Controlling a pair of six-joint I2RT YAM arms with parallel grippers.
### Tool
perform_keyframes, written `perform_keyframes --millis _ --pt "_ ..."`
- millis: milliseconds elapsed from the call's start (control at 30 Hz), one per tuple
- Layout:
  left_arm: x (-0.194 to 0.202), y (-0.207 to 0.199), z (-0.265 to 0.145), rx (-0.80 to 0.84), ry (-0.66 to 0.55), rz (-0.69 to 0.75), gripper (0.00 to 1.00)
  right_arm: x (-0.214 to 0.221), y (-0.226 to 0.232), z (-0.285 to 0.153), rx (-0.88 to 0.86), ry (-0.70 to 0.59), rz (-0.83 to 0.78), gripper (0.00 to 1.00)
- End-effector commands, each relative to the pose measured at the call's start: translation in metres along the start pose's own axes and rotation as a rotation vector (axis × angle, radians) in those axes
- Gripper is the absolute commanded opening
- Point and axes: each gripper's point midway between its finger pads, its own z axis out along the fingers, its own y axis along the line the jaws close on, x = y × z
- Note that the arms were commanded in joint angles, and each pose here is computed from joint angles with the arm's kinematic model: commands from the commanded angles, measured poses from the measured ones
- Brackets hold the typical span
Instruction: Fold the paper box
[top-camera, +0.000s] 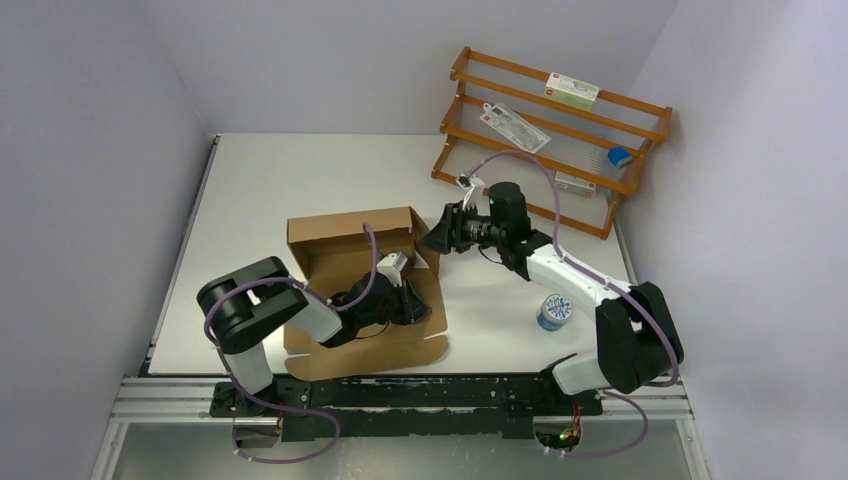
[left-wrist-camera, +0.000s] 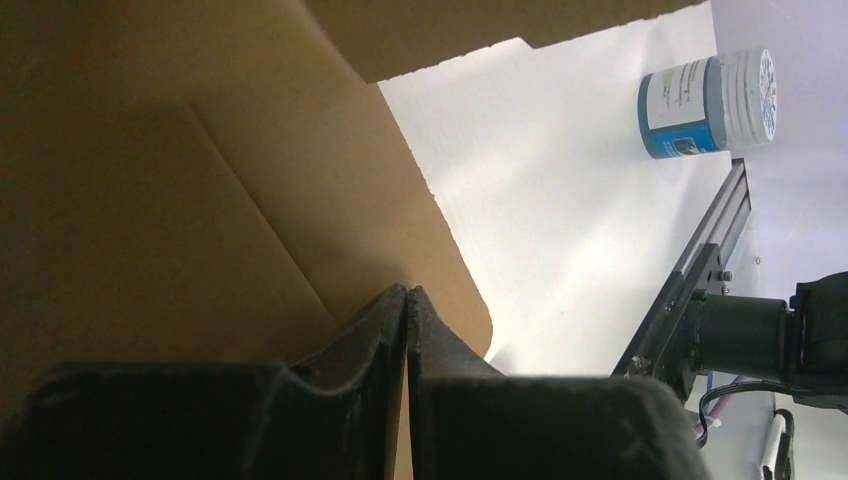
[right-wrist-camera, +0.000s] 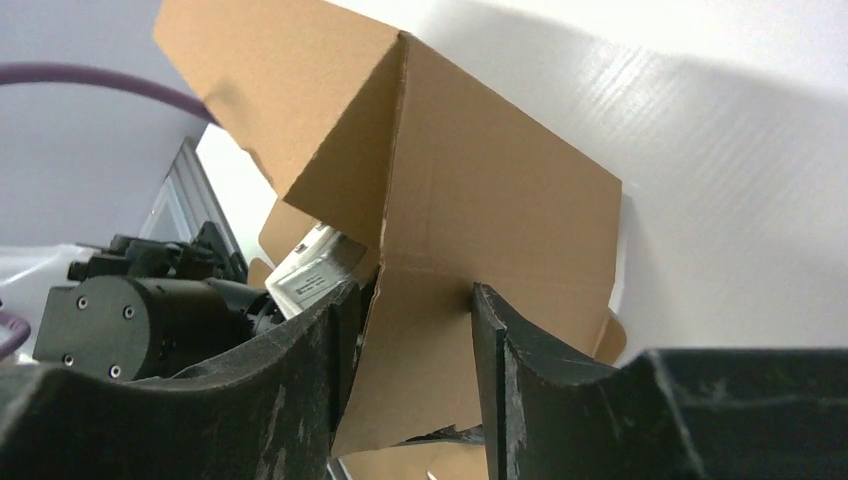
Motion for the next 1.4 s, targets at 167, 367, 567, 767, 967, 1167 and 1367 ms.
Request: perform_keyframes --millis 167,367,567,767,967,1167,1367 --pt "0.003 0.012 -0.004 -0.036 -0.012 0.038 0.11 -0.001 0.025 0.001 -0.23 -0.077 -0.259 0.52" --pt "-0.001 0.01 -0.01 -0.026 -0.033 0.051 0.11 0.006 0.041 0.0 -0.381 -0.084 -0.361 0.52" --pt "-0.004 0.007 -0.013 -0.015 -0.044 0.075 0.12 0.011 0.052 -0.005 -0.458 -0.063 -0.406 0.53" --pt "-0.004 0.007 -0.013 -0.007 -0.052 0.069 0.12 0.016 0.053 -0.006 -0.489 -0.005 -0.445 0.54" --pt "-0.01 0.013 -0.02 -0.033 -0.087 0.075 0.12 0.015 0.036 0.001 -0.421 0.008 -0.531 0.54" --pt "-0.008 0.013 -0.021 -0.032 -0.082 0.082 0.12 0.023 0.039 0.004 -0.525 0.034 -0.626 0.44" --pt "-0.007 0.011 -0.018 -0.021 -0.072 0.087 0.12 0.029 0.053 0.002 -0.638 0.06 -0.691 0.47"
